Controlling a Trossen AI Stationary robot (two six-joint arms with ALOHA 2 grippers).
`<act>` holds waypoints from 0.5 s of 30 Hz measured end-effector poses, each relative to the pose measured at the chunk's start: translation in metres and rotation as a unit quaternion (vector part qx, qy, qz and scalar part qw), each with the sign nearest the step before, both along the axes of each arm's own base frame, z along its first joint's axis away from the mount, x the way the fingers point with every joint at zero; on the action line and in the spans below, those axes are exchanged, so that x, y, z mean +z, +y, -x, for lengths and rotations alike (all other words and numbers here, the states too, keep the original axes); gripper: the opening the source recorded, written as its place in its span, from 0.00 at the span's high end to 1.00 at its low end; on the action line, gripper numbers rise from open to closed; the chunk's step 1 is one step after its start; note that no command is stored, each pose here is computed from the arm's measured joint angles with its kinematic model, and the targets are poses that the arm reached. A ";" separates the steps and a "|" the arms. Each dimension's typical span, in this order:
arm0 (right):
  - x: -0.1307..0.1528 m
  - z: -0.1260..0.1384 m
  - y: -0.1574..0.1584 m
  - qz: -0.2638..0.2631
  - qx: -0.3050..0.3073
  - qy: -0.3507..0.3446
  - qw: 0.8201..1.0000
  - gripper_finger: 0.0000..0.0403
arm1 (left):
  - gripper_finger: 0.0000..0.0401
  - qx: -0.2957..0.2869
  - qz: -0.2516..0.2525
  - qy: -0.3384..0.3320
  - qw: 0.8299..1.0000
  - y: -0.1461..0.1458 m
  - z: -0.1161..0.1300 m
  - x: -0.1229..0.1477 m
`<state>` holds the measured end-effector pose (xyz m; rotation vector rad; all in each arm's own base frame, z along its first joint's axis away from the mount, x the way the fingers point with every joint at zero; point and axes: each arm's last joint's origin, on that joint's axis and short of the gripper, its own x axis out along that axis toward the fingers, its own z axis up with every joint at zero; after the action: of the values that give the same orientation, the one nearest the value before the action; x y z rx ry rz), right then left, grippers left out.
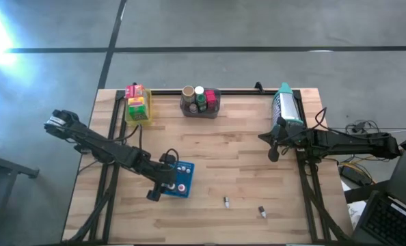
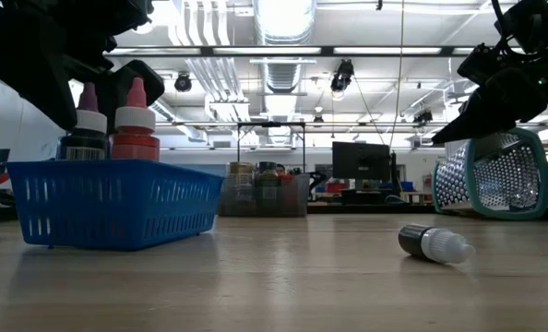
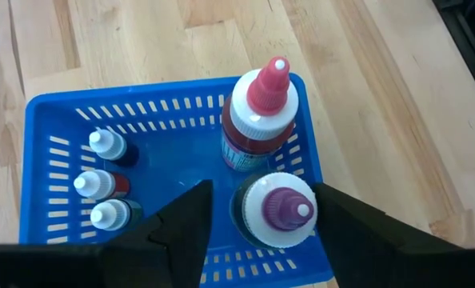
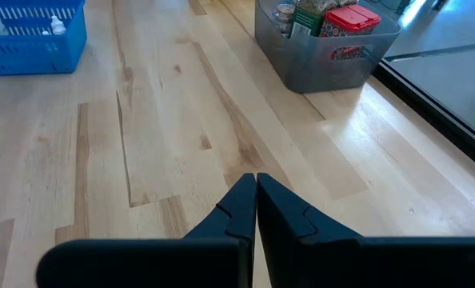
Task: Pick & Place Kitchen Items
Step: Put the large purple food coloring bottle into the blue bin
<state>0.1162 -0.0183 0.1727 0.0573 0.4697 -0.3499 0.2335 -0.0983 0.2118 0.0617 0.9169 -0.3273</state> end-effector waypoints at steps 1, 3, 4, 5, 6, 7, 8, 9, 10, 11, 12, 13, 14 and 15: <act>0.000 0.000 0.000 0.000 0.000 0.000 1.000 0.98 | 0.46 0.000 0.000 0.000 1.000 0.000 0.000 0.000; 0.000 0.000 0.000 0.000 0.000 0.000 1.000 0.98 | 0.46 -0.004 -0.003 -0.001 1.000 0.000 0.000 0.000; 0.000 0.000 0.000 0.000 0.000 0.000 1.000 0.98 | 0.46 -0.007 -0.005 -0.002 1.000 0.000 0.000 0.000; 0.000 0.000 0.000 0.000 0.000 0.000 1.000 0.98 | 0.46 -0.008 -0.006 -0.003 1.000 0.000 0.000 0.000; 0.000 0.000 0.000 0.000 0.000 0.000 1.000 0.98 | 0.46 -0.009 -0.006 -0.004 1.000 0.000 0.000 0.000; 0.000 0.000 0.000 0.000 0.000 0.000 1.000 0.98 | 0.46 -0.009 -0.006 -0.004 1.000 0.000 0.000 0.001; 0.000 0.000 0.000 0.000 0.000 0.000 1.000 0.98 | 0.46 -0.009 -0.006 -0.004 1.000 0.000 0.000 0.001; 0.000 0.000 0.000 0.000 0.000 0.000 1.000 0.98 | 0.46 -0.009 -0.006 -0.005 1.000 0.000 0.000 0.001; 0.000 0.000 0.000 0.000 0.000 0.000 1.000 0.98 | 0.46 -0.009 -0.006 -0.005 1.000 0.000 0.000 0.001; 0.000 0.000 0.000 0.000 0.000 0.000 1.000 0.98 | 0.46 -0.009 -0.006 -0.005 1.000 0.000 0.000 0.001; 0.000 0.000 0.000 0.000 0.000 0.000 1.000 0.98 | 0.46 -0.009 -0.006 -0.005 1.000 0.000 0.000 0.001; 0.000 0.000 0.000 0.000 0.000 0.000 1.000 0.98 | 0.46 -0.009 -0.006 -0.004 1.000 0.000 0.000 0.001; 0.000 0.000 0.000 0.000 0.000 0.000 1.000 0.98 | 0.46 -0.009 -0.006 -0.004 1.000 0.000 0.000 0.001; 0.000 0.000 0.000 0.000 0.000 0.000 1.000 0.98 | 0.46 -0.009 -0.006 -0.004 1.000 0.000 0.000 0.001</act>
<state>0.1162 -0.0183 0.1727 0.0574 0.4694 -0.3498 0.2332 -0.0982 0.2128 0.0821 0.9110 -0.3393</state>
